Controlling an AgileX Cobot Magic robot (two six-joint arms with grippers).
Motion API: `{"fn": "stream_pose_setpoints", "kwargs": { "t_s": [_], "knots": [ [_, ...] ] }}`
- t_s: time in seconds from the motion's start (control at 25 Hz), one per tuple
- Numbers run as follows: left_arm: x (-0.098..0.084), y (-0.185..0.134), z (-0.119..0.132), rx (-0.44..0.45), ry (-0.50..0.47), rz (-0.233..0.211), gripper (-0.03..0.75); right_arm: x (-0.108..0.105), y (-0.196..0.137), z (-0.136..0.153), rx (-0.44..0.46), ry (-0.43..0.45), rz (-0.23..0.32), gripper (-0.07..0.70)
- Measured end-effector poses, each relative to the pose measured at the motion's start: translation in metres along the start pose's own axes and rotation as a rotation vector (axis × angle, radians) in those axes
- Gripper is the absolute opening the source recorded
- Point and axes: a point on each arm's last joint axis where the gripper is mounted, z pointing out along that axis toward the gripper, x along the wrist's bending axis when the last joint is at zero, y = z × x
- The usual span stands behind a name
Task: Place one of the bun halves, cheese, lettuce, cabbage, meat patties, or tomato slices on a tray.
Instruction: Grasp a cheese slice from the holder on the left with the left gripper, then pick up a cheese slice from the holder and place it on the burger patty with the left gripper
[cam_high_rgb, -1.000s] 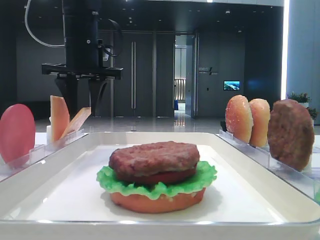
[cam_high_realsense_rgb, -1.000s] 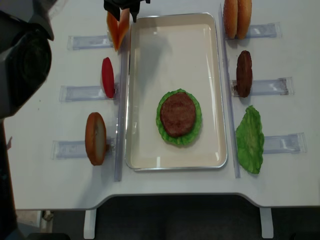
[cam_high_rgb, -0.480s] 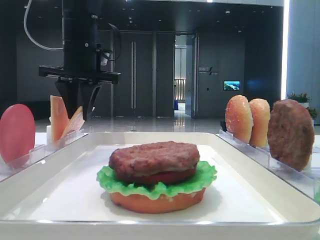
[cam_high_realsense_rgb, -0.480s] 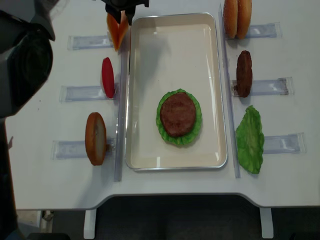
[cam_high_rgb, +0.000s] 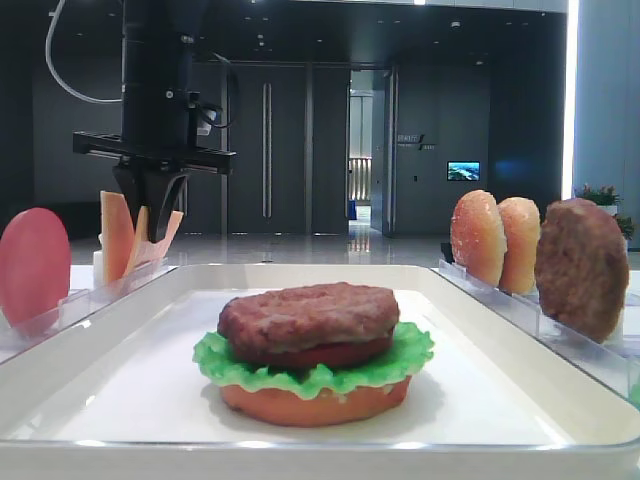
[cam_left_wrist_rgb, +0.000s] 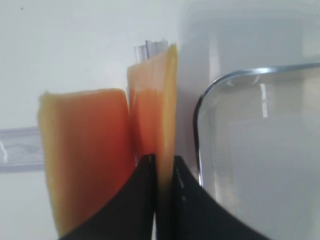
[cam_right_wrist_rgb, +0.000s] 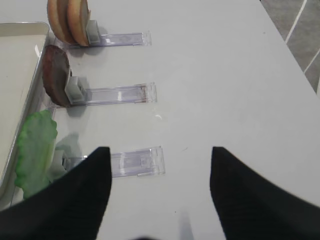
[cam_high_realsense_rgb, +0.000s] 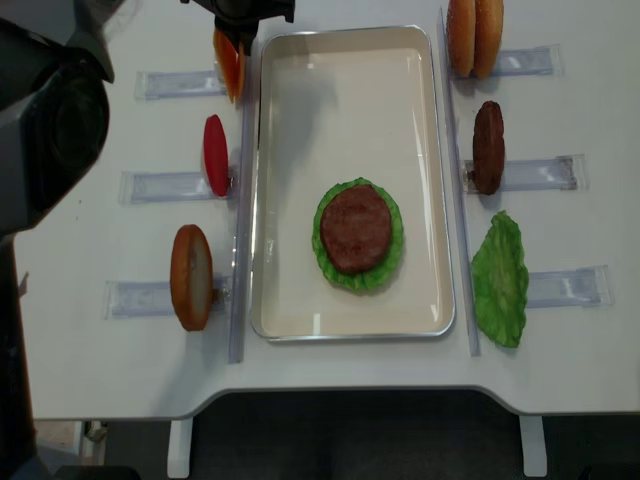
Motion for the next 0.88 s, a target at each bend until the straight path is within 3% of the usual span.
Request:
{"fn": "stream_pose_setpoints", "kwargs": {
  "t_s": [0.4, 0.88],
  "knots": [
    [0.002, 0.003, -0.010, 0.007, 0.008, 0.011, 0.039, 0.000, 0.000, 0.000, 0.000, 0.000, 0.000, 0.416],
    [0.000, 0.022, -0.046, -0.098, -0.086, -0.026, 0.039, 0.000, 0.000, 0.000, 0.000, -0.002, -0.001, 0.416]
  ]
}}
